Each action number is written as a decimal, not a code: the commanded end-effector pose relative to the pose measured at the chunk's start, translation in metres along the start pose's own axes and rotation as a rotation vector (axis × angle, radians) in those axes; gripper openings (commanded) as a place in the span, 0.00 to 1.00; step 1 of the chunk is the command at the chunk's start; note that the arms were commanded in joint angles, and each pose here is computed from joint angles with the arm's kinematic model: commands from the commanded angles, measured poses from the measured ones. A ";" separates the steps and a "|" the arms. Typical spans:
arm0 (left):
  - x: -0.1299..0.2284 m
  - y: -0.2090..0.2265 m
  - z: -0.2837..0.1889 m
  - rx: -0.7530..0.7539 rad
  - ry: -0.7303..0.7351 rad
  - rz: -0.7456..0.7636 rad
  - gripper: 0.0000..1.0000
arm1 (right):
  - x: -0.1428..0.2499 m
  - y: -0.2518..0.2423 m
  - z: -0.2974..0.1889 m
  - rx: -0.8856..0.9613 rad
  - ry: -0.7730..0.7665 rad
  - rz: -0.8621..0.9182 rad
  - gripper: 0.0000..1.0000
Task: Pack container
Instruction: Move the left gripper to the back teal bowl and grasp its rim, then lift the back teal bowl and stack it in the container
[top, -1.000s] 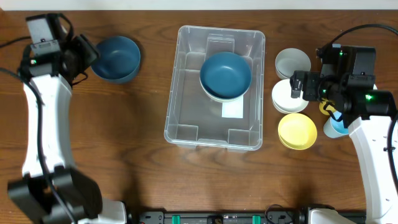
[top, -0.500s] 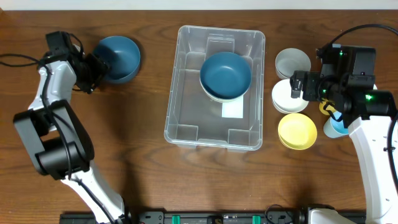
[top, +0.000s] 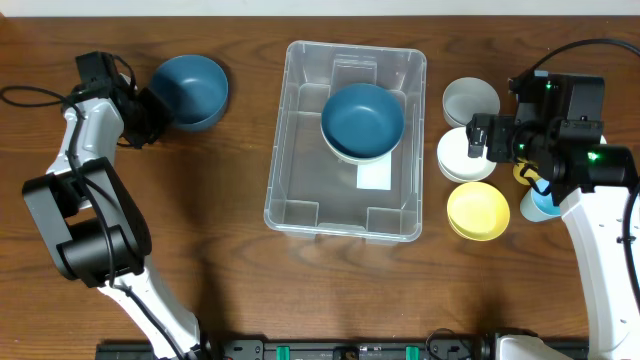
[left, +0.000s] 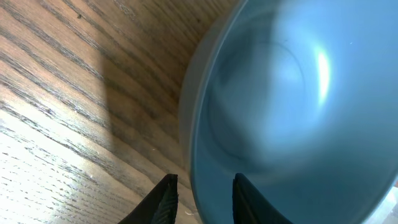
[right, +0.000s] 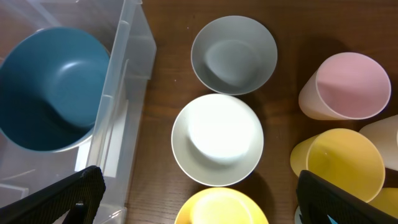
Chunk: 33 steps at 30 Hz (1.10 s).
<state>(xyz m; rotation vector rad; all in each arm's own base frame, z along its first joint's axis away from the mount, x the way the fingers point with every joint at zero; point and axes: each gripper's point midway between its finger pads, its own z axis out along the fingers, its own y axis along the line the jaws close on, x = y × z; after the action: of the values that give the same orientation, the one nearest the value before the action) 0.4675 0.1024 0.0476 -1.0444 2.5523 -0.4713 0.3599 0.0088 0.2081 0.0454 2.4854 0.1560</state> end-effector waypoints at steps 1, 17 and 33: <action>-0.002 0.003 0.002 -0.014 -0.002 0.003 0.30 | -0.004 -0.002 -0.002 0.005 -0.009 -0.005 0.99; 0.002 0.022 0.007 -0.092 -0.009 -0.006 0.22 | -0.004 -0.002 -0.002 0.005 -0.009 -0.005 0.99; -0.016 -0.006 -0.039 -0.031 -0.110 0.026 0.06 | -0.004 -0.002 -0.002 0.005 -0.009 -0.005 0.99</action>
<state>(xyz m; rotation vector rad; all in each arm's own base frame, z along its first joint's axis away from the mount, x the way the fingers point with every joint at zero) 0.4587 0.1128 0.0445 -1.0738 2.5642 -0.3627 0.3599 0.0088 0.2081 0.0454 2.4854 0.1560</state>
